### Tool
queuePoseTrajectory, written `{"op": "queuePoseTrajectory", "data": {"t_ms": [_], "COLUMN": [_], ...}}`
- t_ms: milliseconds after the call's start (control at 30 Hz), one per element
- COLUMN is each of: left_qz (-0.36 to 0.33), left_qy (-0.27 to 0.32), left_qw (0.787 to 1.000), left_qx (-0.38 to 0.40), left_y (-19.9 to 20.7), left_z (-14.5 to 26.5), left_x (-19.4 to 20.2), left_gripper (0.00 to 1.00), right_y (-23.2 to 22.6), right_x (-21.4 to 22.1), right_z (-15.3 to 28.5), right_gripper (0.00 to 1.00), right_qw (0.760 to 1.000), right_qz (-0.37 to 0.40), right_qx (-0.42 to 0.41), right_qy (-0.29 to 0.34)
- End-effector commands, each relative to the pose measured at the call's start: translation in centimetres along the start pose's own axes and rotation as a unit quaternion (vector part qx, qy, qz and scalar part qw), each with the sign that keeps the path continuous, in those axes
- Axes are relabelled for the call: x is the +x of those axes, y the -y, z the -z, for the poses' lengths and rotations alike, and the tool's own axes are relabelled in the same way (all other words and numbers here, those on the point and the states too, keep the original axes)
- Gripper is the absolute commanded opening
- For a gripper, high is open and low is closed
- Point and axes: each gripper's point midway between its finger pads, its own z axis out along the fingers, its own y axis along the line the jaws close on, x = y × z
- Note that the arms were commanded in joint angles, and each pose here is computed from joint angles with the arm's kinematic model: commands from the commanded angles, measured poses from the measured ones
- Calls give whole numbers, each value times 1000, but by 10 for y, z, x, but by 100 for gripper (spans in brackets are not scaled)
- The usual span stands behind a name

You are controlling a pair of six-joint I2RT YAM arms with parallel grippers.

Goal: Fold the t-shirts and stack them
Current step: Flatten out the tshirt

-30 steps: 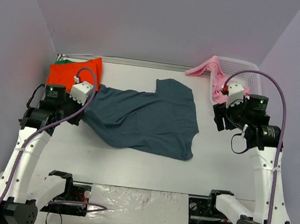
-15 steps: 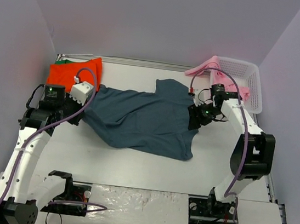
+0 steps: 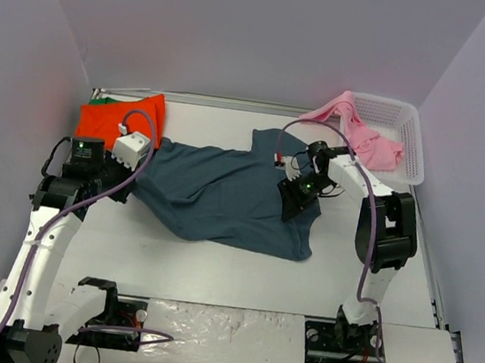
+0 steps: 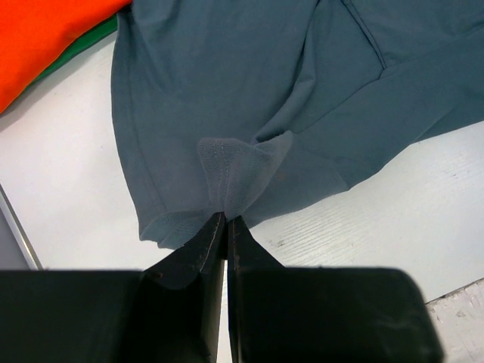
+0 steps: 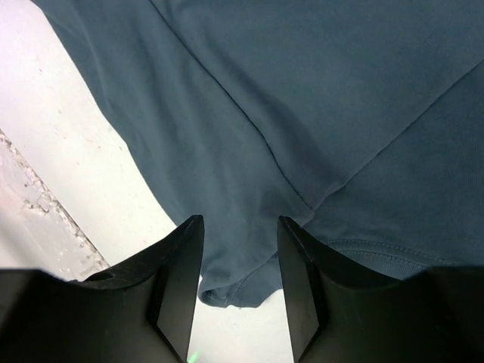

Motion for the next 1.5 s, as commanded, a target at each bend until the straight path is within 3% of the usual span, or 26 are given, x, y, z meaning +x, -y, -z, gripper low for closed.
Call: {"op": "queuePoseTrajectory", "data": {"t_ms": [0,467,600,700,900,1100,1333,1467], "left_qz": [-3,2,4,3,4,3,35,48], "left_qy": [22,24,26,26,27,38,41,43], "left_qw": [1000,1000,1000,1000,1000,999,998,997], "left_qx": [-12,-9,-10,-8,-9,-15,-41,-37], "left_y": [-5,-4,-4,-4,-4,-11,-42,-46], "left_z": [6,9,10,9,10,11,4,-1], "left_x": [-10,-9,-9,-9,-10,-27,-92,-108], "left_gripper": [2,3,2,2,2,2,2,2], "right_y": [-2,26,30,32,31,31,41,37], "right_x": [2,16,18,18,14,-4,-61,-60], "right_z": [6,-21,-24,-24,-11,33,149,159], "right_gripper": [40,38,23,0,0,0,0,4], "right_qw": [1000,998,998,998,997,992,959,960], "right_qz": [5,-17,-19,-19,-13,-1,5,1], "right_qx": [3,32,35,40,62,127,255,241], "right_qy": [-13,-45,-48,-49,-39,2,128,144]}}
